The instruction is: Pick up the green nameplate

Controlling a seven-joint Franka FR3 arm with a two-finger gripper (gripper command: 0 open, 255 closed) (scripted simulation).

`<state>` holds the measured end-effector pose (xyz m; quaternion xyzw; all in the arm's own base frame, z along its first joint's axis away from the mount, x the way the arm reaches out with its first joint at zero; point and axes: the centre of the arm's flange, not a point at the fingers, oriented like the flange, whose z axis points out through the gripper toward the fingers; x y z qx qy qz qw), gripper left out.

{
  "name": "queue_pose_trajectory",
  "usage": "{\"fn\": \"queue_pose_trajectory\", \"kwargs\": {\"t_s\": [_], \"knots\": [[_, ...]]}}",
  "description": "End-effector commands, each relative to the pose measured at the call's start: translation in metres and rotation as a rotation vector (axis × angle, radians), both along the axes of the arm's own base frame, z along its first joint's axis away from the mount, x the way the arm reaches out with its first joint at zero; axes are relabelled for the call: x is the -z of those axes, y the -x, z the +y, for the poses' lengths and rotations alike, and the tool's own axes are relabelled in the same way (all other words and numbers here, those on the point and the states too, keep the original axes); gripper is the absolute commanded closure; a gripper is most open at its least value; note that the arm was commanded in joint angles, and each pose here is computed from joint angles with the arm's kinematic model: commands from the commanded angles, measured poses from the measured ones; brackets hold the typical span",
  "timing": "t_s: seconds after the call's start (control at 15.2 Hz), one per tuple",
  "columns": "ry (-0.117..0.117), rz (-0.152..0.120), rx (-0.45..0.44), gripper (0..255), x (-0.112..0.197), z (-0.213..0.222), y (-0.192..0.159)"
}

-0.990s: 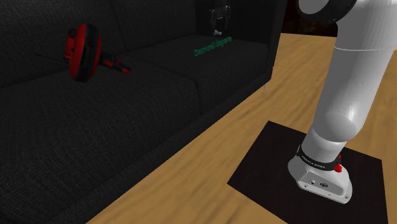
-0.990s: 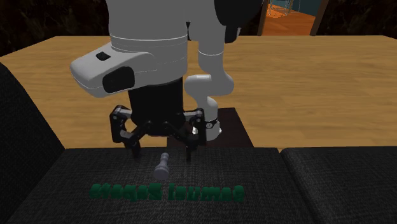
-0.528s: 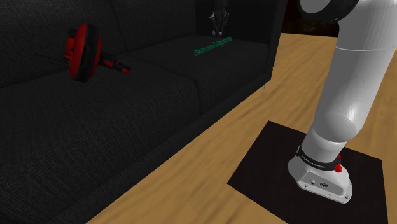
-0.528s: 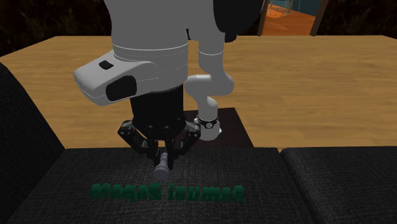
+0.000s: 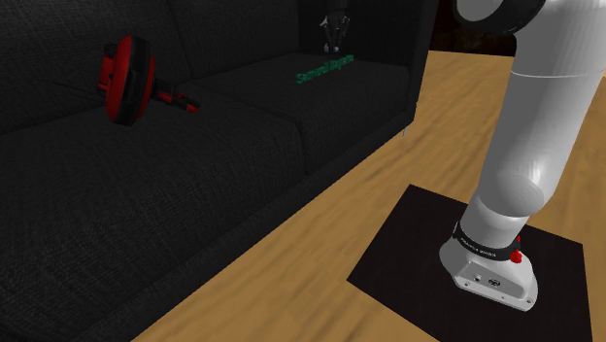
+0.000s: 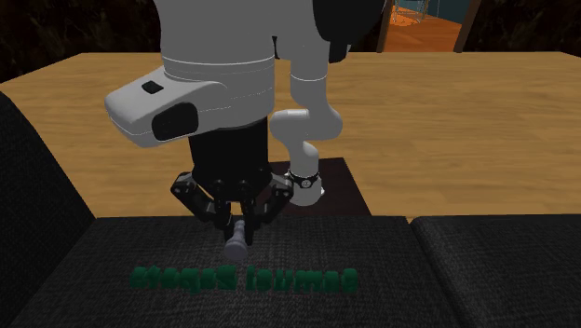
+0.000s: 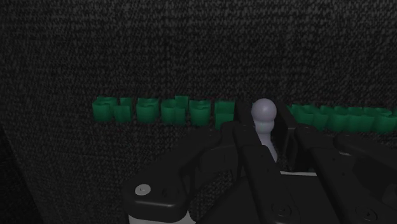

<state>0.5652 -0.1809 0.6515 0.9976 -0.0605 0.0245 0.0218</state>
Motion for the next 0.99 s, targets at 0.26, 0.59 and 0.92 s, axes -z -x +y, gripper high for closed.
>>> {"fn": "queue_pose_trajectory", "kwargs": {"t_s": [0.26,0.59,0.92], "knots": [[0.000,0.000,0.000,255,-0.031,0.000,0.000],[0.000,0.000,0.000,255,-0.058,0.000,0.000],[0.000,0.000,0.000,255,-0.074,0.000,0.000]]}}
